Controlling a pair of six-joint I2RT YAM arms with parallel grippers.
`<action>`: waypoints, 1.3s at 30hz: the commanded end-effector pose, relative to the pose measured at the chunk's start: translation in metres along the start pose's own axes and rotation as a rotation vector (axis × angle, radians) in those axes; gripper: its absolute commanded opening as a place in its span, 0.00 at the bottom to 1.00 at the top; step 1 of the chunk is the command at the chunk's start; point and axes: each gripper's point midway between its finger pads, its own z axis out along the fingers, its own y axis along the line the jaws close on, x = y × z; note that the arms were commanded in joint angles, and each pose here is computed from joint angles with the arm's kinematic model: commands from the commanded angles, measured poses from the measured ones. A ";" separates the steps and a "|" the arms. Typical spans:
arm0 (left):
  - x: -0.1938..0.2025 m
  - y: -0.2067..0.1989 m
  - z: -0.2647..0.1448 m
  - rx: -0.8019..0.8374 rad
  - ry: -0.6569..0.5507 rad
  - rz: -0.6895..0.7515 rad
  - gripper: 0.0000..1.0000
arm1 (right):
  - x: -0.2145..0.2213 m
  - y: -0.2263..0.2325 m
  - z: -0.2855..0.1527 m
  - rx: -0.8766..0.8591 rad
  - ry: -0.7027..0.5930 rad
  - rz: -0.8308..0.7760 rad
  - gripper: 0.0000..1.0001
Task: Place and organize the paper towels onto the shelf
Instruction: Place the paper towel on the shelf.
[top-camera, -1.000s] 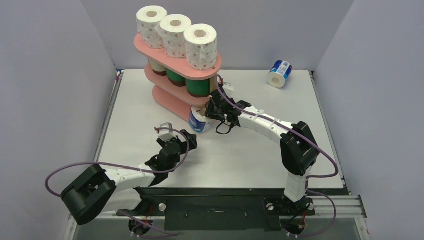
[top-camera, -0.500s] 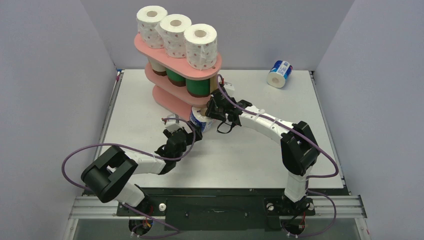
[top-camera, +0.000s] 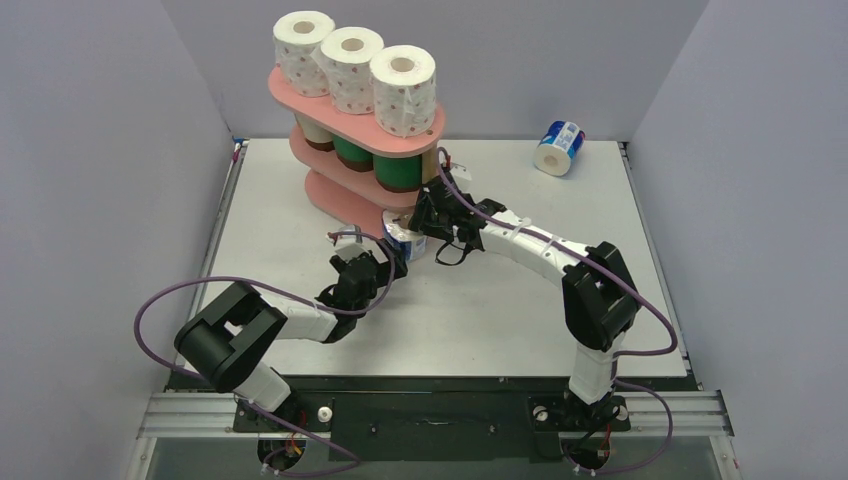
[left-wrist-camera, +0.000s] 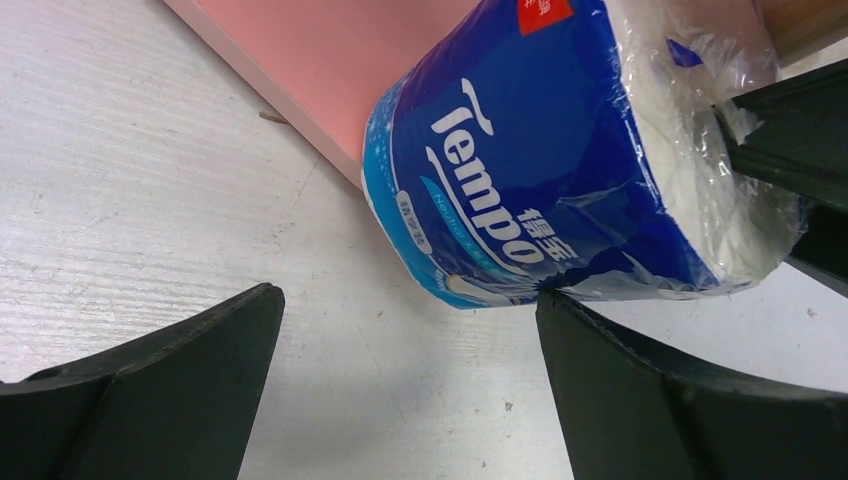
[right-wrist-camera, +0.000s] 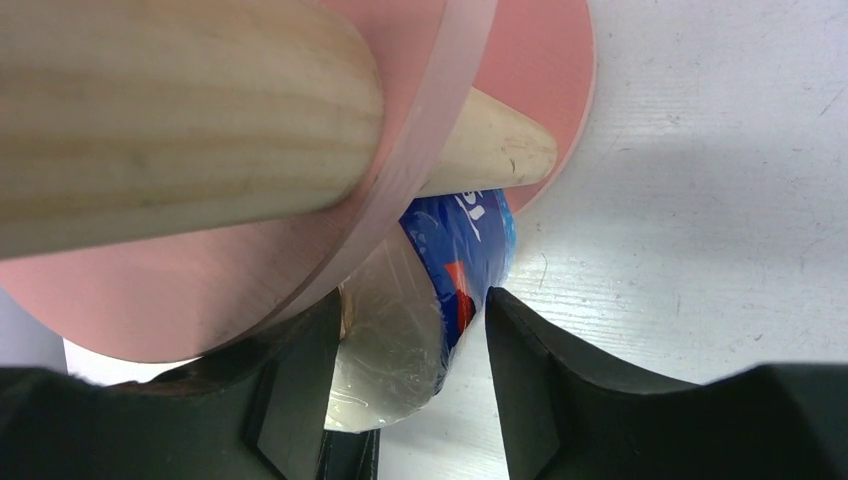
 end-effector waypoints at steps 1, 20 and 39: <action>-0.029 -0.017 0.008 0.029 -0.093 -0.057 0.98 | -0.042 0.027 -0.030 -0.105 -0.132 0.056 0.52; -0.045 -0.016 0.015 0.010 -0.126 -0.084 0.98 | -0.027 -0.018 -0.074 -0.117 -0.350 -0.120 0.37; -0.063 0.005 -0.021 -0.035 -0.142 -0.111 0.98 | 0.025 0.019 -0.039 -0.270 -0.379 -0.258 0.27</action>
